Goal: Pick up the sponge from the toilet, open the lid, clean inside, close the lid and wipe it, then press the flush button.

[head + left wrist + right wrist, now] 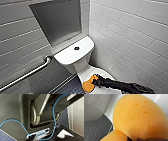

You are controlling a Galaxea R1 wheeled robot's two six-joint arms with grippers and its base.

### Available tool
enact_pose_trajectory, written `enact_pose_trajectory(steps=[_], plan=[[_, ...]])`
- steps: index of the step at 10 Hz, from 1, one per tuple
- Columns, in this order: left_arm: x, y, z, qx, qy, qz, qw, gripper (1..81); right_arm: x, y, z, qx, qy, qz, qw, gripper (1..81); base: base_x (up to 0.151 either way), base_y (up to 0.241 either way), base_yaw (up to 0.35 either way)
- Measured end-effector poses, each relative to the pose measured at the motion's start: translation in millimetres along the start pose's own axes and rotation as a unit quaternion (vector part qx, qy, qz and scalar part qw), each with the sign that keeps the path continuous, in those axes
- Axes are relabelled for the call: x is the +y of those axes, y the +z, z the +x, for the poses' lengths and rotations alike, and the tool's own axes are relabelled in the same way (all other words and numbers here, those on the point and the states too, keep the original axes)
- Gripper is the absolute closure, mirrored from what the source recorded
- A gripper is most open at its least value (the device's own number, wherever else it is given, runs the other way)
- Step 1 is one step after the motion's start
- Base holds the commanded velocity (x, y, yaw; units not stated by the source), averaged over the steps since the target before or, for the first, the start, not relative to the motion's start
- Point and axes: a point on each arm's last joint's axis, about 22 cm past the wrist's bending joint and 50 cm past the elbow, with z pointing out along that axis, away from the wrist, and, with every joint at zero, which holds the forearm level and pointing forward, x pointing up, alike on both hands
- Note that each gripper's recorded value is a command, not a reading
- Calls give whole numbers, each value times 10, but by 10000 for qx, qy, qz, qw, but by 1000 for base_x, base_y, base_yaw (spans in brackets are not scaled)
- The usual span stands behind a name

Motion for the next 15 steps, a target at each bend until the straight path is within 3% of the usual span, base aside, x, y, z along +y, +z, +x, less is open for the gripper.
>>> enact_pose_trajectory(steps=[2, 5, 10, 15], plan=[[12, 6, -2, -7, 1, -7, 10000, 10, 82, -38, -247, -159, 56, 177, 9997, 811, 0, 0, 0], [60, 30, -1, -15, 5, -37, 10000, 10, 411, -277, -707, -680, 93, 142, 9975, 811, 0, 0, 0], [71, 35, -3, -23, 14, -42, 10000, 10, 1600, -925, -879, -636, 476, -185, 9967, 811, 0, 0, 0], [60, 30, -5, -23, 12, -35, 10000, 10, 2607, -1577, -1368, -689, 978, -603, 9910, 811, 0, 0, 0]])
